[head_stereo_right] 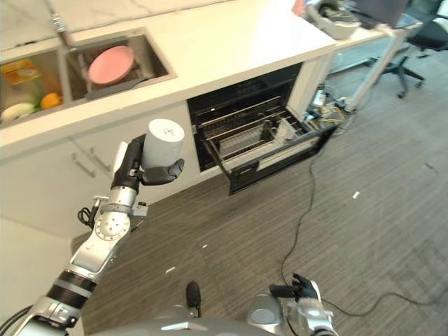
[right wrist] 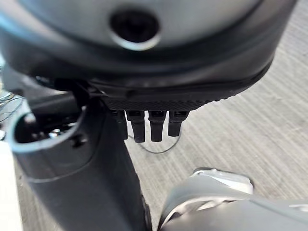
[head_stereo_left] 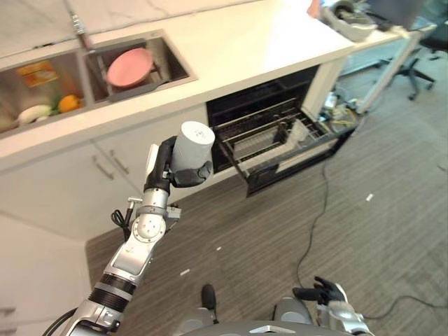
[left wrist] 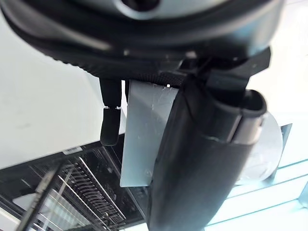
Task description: Place the dishes in the dishwasher.
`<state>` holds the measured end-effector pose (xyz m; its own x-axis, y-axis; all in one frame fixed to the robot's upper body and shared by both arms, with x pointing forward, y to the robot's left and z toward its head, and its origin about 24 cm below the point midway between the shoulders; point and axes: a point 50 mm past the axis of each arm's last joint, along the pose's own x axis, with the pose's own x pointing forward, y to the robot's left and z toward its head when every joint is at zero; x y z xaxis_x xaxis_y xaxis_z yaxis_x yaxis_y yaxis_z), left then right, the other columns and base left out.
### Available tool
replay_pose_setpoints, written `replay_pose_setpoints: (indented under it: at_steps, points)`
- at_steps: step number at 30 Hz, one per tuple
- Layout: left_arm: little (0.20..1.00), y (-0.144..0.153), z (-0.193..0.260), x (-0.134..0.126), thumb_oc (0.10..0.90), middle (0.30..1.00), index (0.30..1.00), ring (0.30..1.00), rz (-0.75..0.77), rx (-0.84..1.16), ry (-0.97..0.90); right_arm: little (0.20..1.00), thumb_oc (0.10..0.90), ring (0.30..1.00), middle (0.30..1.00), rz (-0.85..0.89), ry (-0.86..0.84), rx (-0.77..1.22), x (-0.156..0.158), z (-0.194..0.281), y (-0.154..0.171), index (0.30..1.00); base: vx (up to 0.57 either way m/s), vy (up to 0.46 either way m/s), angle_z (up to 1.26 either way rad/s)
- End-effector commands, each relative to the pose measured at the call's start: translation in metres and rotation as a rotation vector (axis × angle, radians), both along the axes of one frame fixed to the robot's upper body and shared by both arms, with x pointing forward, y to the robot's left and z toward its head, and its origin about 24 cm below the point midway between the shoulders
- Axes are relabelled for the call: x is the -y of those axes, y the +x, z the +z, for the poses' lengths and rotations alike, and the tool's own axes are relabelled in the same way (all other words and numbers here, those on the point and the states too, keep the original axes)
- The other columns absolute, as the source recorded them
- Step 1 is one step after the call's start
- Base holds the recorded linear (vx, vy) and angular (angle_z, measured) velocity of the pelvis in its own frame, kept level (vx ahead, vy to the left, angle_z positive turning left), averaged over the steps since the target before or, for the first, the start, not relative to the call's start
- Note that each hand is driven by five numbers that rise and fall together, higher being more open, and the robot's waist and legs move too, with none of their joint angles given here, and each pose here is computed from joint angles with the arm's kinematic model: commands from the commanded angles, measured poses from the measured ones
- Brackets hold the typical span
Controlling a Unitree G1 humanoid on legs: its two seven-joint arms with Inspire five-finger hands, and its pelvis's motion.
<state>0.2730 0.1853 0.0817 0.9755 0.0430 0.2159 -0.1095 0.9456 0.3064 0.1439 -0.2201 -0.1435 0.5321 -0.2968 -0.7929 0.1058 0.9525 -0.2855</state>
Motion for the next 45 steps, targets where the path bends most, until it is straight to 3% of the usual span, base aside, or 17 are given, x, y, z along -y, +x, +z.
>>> replay_pose_setpoints:
  at_steps: [1,5,8,9,15,17,18,20,23,24,26,27,31,38,45]
  points:
    - [0.300,-0.014,0.051,0.006,0.400,0.300,0.300,0.300,-0.054,0.294,0.002,0.900,0.800,0.900,0.900,0.005,-0.088,0.056,0.018,0.007,0.001,0.900,0.08,0.072,-1.21]
    - [0.300,-0.011,0.048,0.013,0.400,0.300,0.300,0.300,-0.054,0.292,-0.025,0.900,0.800,0.900,0.900,-0.001,-0.105,0.170,0.024,0.022,0.019,0.900,0.03,0.019,-0.17]
    - [0.300,-0.012,0.049,0.010,0.400,0.300,0.300,0.300,-0.016,0.310,-0.032,0.900,0.800,0.900,0.900,-0.049,-0.089,0.425,0.035,0.061,0.054,0.900,0.05,0.006,-0.35]
    - [0.300,-0.012,0.049,0.010,0.400,0.300,0.300,0.300,-0.016,0.310,-0.032,0.900,0.800,0.900,0.900,-0.050,-0.089,0.425,0.035,0.061,0.054,0.900,0.06,-0.011,-0.64]
    - [0.300,-0.014,0.051,-0.007,0.400,0.300,0.300,0.300,0.094,0.340,-0.003,0.900,0.800,0.900,0.900,-0.044,-0.057,0.850,0.039,0.139,0.086,0.900,0.06,-0.014,-0.25]
    - [0.300,-0.004,0.072,-0.010,0.400,0.300,0.300,0.300,0.138,0.442,0.074,0.900,0.800,0.900,0.900,0.013,0.056,1.130,0.022,0.194,0.100,0.900,0.05,-0.016,-0.05]
    - [0.300,-0.004,0.072,-0.009,0.400,0.300,0.300,0.300,0.138,0.443,0.074,0.900,0.800,0.900,0.900,0.013,0.057,1.131,0.022,0.195,0.100,0.900,0.01,-0.007,-0.04]
    - [0.300,0.005,0.097,-0.004,0.400,0.300,0.300,0.300,0.133,0.545,0.131,0.900,0.800,0.900,0.900,0.083,0.186,1.348,0.003,0.240,0.109,0.900,0.00,-0.001,-0.02]
    - [0.300,0.009,0.103,-0.002,0.400,0.300,0.300,0.300,0.134,0.573,0.146,0.900,0.800,0.900,0.900,0.129,0.242,1.396,-0.010,0.252,0.113,0.900,0.01,-0.006,-0.02]
    - [0.300,0.014,0.113,0.009,0.400,0.300,0.300,0.300,0.108,0.618,0.164,0.900,0.800,0.900,0.900,0.218,0.481,1.525,-0.046,0.281,0.119,0.900,0.01,-0.013,-0.06]
    - [0.300,0.016,0.113,0.014,0.400,0.300,0.300,0.300,0.094,0.618,0.168,0.900,0.800,0.900,0.900,0.229,0.566,1.525,-0.055,0.284,0.121,0.900,0.00,-0.017,-0.07]
    - [0.300,0.022,0.109,0.026,0.400,0.300,0.300,0.300,0.054,0.597,0.177,0.900,0.800,0.900,0.900,0.257,0.760,1.540,-0.079,0.292,0.124,0.900,0.00,-0.014,-0.07]
    - [0.300,0.031,0.105,0.042,0.400,0.300,0.300,0.300,0.008,0.572,0.205,0.900,0.800,0.900,0.900,0.321,0.912,1.535,-0.107,0.304,0.125,0.900,0.00,-0.007,-0.03]
    - [0.300,0.039,0.097,0.061,0.400,0.300,0.300,0.300,-0.026,0.551,0.254,0.900,0.800,0.900,0.900,0.404,0.992,1.543,-0.131,0.316,0.119,0.900,0.00,-0.001,0.00]
    - [0.300,0.040,0.094,0.070,0.400,0.300,0.300,0.300,-0.002,0.588,0.386,0.900,0.800,0.900,0.900,0.397,0.948,1.573,-0.137,0.320,0.118,0.900,0.00,0.000,0.00]
